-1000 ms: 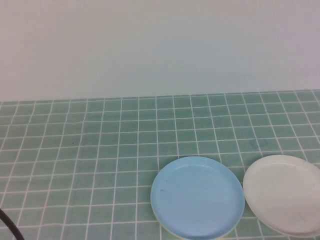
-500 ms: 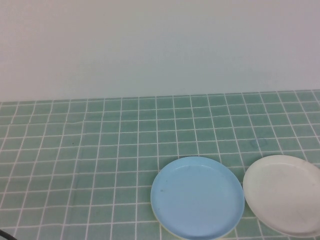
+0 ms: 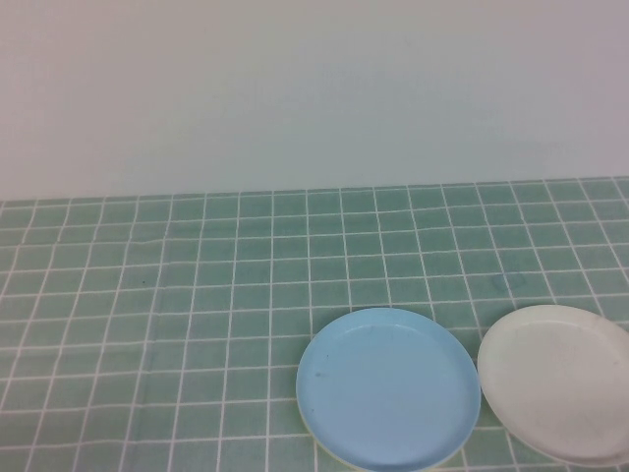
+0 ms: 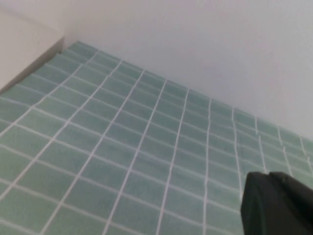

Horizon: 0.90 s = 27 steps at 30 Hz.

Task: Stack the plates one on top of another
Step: Pick up the white plate

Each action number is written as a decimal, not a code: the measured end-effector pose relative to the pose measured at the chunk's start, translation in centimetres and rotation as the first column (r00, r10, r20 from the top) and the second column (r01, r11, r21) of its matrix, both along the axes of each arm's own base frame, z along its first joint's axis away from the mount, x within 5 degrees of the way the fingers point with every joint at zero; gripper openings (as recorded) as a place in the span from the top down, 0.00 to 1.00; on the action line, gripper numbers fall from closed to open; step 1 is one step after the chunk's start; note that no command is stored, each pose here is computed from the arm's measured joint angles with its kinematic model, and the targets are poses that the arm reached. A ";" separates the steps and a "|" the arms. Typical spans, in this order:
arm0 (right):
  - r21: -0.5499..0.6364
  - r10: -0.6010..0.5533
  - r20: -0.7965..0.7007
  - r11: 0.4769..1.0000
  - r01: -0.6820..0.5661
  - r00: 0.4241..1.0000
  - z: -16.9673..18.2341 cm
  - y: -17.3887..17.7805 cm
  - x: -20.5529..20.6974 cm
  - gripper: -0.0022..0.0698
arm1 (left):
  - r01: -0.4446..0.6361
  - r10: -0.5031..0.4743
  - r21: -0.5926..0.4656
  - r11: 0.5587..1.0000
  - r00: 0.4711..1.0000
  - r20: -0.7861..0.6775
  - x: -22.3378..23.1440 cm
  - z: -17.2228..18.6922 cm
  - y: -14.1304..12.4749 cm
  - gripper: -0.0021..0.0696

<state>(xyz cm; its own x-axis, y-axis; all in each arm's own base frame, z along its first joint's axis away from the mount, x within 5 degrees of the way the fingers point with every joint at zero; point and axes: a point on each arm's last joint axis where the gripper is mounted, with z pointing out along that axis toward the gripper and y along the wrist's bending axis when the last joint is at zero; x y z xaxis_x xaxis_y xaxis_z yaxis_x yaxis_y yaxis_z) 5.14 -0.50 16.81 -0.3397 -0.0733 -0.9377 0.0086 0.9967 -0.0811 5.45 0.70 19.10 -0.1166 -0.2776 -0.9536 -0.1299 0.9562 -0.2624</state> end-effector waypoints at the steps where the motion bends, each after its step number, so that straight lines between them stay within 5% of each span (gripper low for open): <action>1: 0.000 0.000 0.000 1.000 0.000 1.000 0.0 0.0 0.0 0.97 | -0.002 0.002 0.003 1.000 1.000 -0.014 0.0 -0.1 0.0 0.97; 7: 0.000 0.000 0.000 1.000 0.000 1.000 0.0 0.0 0.0 0.97 | 0.026 -0.012 0.087 0.996 0.986 -0.166 -0.3 -1.4 0.0 0.97; 27: 0.000 0.000 0.000 1.000 0.000 1.000 0.0 0.0 0.0 0.97 | 0.028 -0.014 0.090 0.996 0.988 -0.153 -0.3 -1.3 0.0 0.97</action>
<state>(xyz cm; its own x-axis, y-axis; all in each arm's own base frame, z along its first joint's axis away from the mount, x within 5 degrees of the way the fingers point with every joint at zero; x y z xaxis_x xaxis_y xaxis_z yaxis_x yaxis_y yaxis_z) 5.14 -0.50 16.81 -0.3397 -0.0733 -0.9377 0.0086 0.9967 -0.0811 5.16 0.70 17.85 -0.2676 -0.1854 -0.9455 -0.1409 0.9783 -0.1519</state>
